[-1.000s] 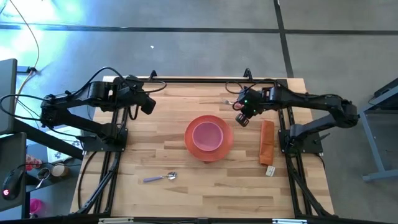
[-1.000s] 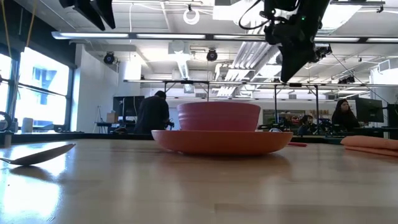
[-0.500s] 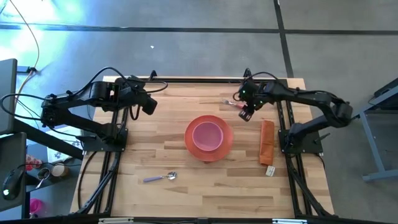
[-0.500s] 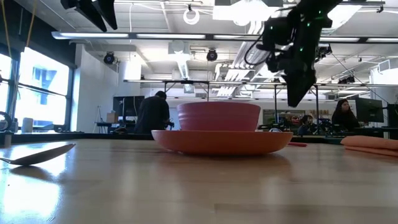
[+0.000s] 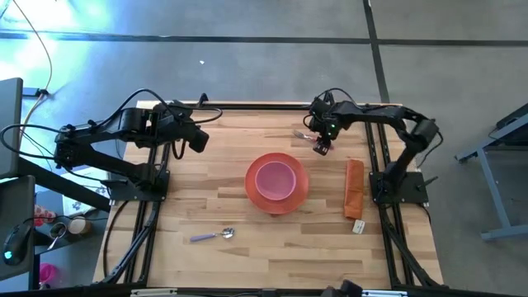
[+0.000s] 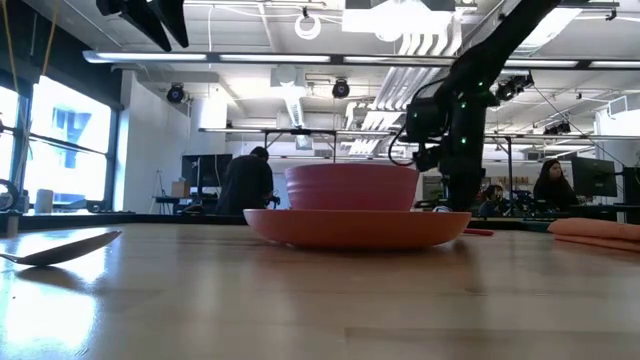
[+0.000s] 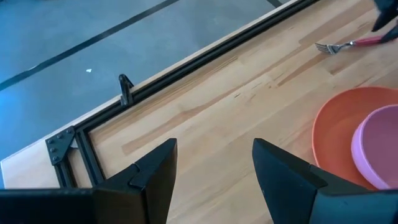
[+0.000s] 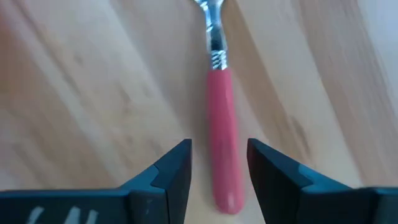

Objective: Set table place
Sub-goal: Put the fork to the right side of the plate

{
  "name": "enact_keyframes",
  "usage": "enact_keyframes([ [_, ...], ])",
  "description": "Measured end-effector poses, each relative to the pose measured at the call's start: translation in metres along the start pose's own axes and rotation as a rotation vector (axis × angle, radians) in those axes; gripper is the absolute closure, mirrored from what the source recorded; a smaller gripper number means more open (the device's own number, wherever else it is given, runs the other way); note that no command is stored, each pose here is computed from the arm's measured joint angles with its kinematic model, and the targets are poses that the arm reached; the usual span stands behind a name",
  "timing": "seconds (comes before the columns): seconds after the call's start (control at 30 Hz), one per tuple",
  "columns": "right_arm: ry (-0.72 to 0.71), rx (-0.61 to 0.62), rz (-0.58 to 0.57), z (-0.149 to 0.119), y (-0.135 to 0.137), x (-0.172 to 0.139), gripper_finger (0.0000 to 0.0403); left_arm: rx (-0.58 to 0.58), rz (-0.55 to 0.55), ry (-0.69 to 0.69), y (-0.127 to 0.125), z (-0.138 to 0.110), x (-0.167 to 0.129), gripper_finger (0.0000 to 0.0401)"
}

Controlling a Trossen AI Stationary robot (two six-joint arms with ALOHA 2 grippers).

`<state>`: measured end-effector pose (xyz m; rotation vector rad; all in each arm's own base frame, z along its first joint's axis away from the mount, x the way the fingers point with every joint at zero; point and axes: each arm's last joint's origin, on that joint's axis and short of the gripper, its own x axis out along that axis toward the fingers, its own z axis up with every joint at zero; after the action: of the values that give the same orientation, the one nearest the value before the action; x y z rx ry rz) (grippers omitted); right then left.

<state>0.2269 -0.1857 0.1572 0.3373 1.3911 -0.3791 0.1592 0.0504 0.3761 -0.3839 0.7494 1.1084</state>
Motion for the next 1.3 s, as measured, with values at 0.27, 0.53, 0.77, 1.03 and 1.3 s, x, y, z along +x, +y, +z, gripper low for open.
enact_keyframes([
  [0.27, 0.022, -0.076, 0.000, 0.021, -0.011, 0.016, 0.0256, -0.015, 0.000, 0.000, 0.000, 0.000, 0.000, 0.0203],
  [0.53, 0.070, -0.072, 0.029, 0.023, -0.012, 0.035, 0.0262, -0.019, 0.000, 0.000, 0.000, 0.000, 0.000, 0.0203],
  [0.77, 0.069, -0.036, 0.012, 0.023, -0.013, 0.036, 0.0381, -0.021, 0.001, 0.000, 0.000, 0.000, 0.000, 0.0203],
  [1.03, 0.010, 0.234, 0.005, 0.019, -0.006, -0.008, 0.0396, -0.022, 0.003, -0.002, 0.000, 0.000, 0.000, 0.0203],
  [1.3, -0.246, 0.610, -0.010, -0.019, 0.056, -0.120, 0.0396, -0.021, 0.021, -0.021, 0.000, 0.001, 0.001, 0.0203],
])
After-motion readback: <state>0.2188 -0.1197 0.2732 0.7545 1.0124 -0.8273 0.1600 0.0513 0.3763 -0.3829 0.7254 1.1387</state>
